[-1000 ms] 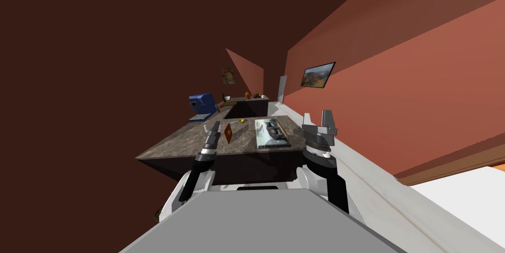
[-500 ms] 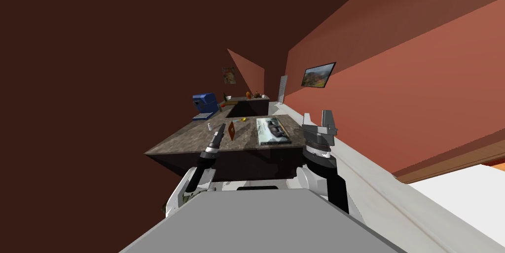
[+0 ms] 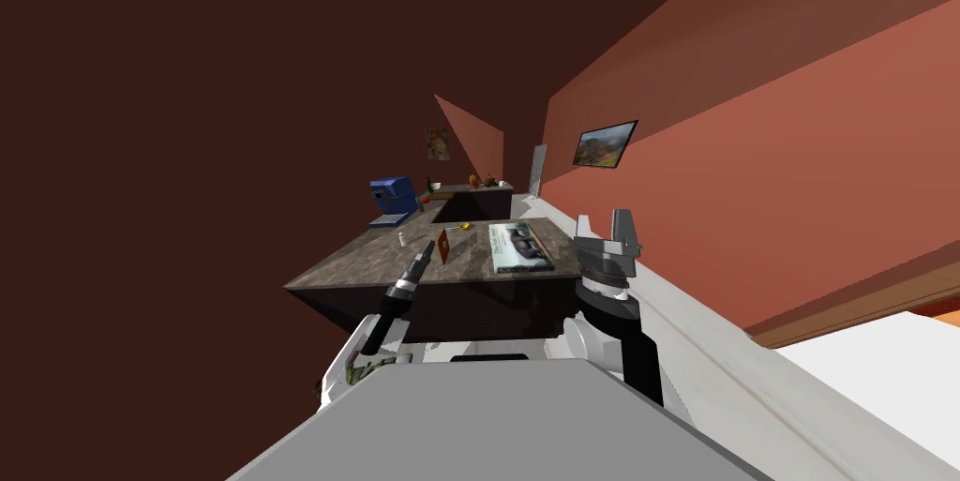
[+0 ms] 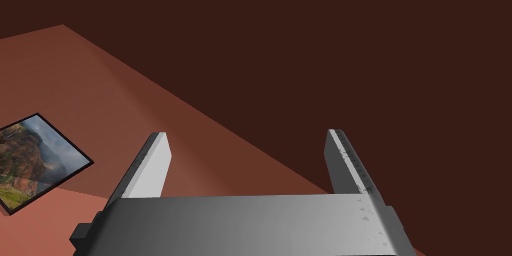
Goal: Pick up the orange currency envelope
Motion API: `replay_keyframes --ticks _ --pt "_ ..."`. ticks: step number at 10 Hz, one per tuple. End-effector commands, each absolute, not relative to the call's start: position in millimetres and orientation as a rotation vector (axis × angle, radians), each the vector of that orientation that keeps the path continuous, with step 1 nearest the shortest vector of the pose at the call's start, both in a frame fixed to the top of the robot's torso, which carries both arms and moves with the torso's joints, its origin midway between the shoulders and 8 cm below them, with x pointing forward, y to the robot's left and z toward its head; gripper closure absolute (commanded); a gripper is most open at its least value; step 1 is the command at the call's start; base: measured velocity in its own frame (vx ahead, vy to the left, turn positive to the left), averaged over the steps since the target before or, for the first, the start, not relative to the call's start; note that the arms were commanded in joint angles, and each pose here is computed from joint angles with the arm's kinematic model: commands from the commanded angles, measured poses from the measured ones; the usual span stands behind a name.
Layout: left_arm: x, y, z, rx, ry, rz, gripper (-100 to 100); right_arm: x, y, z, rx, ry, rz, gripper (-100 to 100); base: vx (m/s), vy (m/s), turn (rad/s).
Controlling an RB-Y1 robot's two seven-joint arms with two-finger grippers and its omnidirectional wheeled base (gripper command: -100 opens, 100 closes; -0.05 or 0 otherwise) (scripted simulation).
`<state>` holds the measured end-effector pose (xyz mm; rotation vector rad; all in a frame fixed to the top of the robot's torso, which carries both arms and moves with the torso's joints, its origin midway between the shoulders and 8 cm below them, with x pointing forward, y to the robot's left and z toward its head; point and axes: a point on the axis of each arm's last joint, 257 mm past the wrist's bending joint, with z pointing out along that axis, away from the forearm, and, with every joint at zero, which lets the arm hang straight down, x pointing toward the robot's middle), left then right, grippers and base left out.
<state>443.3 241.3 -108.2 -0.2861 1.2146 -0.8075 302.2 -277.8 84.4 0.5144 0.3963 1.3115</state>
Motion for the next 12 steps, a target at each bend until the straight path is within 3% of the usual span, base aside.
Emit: replay_keyframes --ticks 1,12 --pt "449.2 247.7 -125.4 -0.255 1.261 -0.74 -100 302.2 -277.8 84.4 0.514 0.396 1.311 0 0.003 -0.015 0.031" --pt "451.7 320.5 -231.3 -0.046 1.548 -0.26 -100 302.1 -277.8 84.4 0.515 0.396 1.311 0 0.061 -0.066 0.005"
